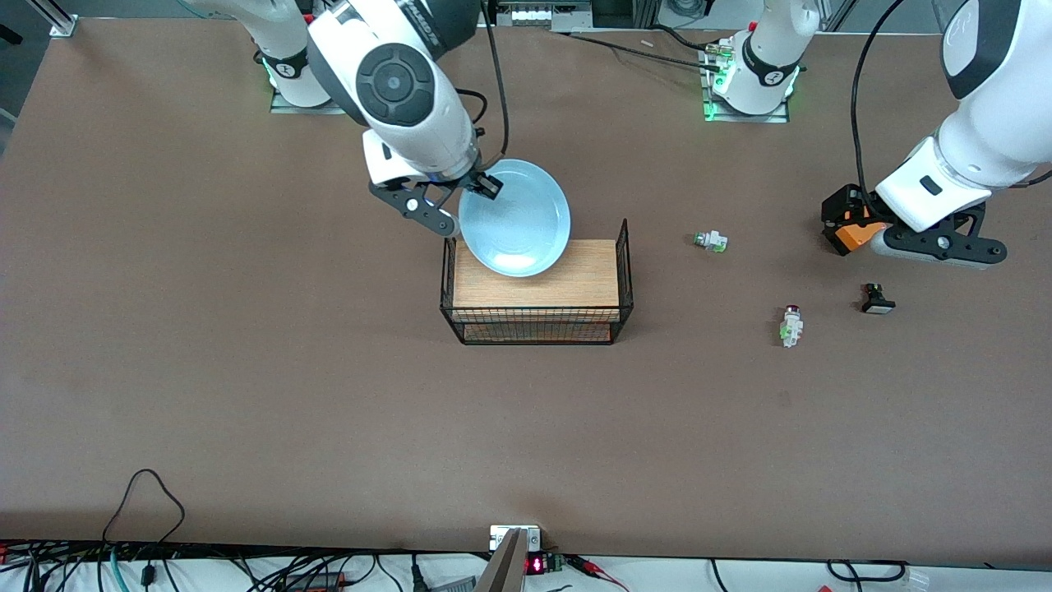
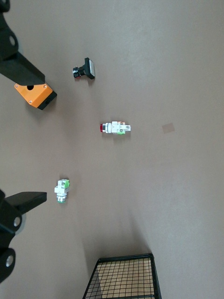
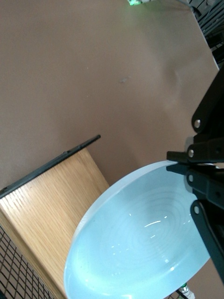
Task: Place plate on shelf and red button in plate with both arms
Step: 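Lower the plate onto the wooden tray and open the right gripper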
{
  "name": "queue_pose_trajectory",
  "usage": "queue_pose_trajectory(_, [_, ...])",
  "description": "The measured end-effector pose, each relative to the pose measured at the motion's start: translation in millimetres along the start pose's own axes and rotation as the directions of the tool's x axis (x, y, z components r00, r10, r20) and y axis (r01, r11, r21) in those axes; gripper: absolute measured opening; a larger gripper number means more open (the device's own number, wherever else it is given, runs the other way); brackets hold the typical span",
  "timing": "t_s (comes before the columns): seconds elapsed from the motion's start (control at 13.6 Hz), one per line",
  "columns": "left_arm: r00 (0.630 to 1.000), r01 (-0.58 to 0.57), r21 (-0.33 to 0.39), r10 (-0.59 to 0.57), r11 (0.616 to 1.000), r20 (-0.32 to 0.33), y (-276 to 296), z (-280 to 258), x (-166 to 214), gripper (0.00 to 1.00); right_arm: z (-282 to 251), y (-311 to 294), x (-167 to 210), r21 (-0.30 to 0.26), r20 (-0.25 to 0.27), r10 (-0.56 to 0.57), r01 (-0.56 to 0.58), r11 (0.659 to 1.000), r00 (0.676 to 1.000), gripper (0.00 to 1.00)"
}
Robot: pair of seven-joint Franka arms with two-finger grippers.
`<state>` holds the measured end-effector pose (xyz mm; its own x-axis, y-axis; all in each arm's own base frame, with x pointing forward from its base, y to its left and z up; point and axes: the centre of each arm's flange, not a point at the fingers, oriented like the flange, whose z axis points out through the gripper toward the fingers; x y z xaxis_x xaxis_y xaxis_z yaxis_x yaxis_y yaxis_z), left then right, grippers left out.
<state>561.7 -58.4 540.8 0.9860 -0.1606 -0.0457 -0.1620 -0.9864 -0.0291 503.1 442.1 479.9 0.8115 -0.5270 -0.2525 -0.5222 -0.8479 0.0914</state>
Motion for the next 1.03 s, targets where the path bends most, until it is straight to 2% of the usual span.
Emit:
queue_pose_trajectory(0.74, [1.0,0.0,0.0,0.0,1.0,0.001,0,0,0,1.0,61,-47,-1,0.072,-0.079,0.057,-0.051,0.996,0.995,0.03])
queue_pose_trajectory(1.03, [1.0,-0.001,0.0,0.001,1.0,0.002,1,0,0,1.0,83,-57,6,0.071,-0.097,0.064,-0.057,0.996,0.993,0.03])
